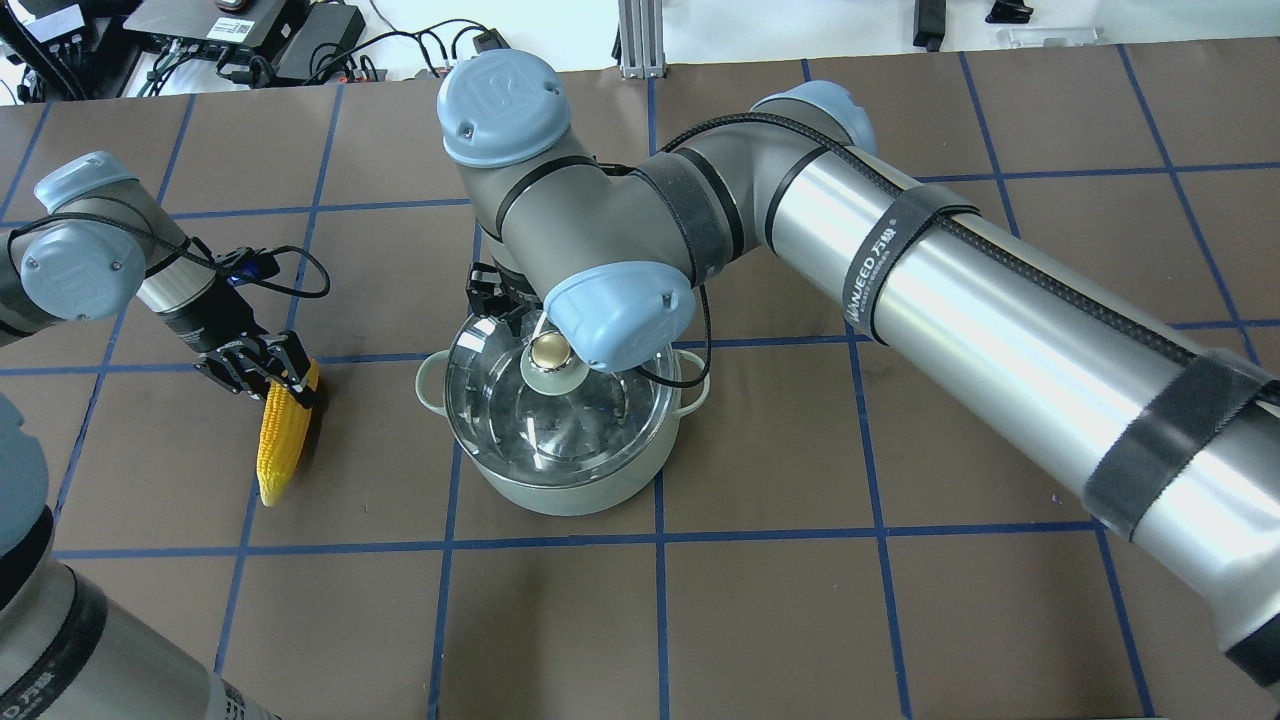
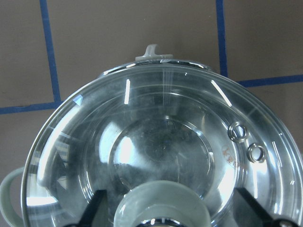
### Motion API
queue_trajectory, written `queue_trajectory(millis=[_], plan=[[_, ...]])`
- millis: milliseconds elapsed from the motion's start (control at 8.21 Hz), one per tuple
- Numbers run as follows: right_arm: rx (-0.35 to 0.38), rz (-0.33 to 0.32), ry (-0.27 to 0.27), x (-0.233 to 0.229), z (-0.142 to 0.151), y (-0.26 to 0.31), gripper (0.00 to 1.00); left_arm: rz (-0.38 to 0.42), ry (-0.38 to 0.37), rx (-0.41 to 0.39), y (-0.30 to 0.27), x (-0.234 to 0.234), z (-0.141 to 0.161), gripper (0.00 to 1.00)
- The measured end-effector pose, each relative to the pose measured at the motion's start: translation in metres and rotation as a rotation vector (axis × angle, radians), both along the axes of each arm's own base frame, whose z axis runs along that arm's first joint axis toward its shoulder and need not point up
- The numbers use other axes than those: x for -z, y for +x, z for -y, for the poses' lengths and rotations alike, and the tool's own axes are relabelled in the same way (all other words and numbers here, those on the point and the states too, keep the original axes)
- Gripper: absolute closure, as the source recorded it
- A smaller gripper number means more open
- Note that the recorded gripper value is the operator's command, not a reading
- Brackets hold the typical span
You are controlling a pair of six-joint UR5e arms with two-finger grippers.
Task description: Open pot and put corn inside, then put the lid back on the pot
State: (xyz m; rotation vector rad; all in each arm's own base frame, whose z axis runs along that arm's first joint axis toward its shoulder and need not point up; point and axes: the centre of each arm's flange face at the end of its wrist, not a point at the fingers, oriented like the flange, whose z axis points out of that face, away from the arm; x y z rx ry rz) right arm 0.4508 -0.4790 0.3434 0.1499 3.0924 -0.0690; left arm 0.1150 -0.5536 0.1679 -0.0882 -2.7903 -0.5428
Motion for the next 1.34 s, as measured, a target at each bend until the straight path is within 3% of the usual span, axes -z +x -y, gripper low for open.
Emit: queue_trajectory(millis=[244,487,1096,1340], plan=[[0.002,-0.021,0.041,0.004,-0.005,-0.001,0.23,0.023,0.017,-0.029,-0.003,-0.019,-0.004,1.00],[0.009,-0.026,0.053,0.005,-0.006,-0.002,0.23,0.094,0.034,-0.011,-0.003,-0.056,-0.015,1.00],[0.015,-0.005,0.070,0.004,-0.008,0.000,0.32,0.262,-0.090,-0.007,-0.025,-0.165,-0.019,1.00],[0.015,-0.008,0.077,0.005,-0.009,0.000,0.42,0.291,-0.137,0.013,-0.047,-0.202,-0.012,1.00]])
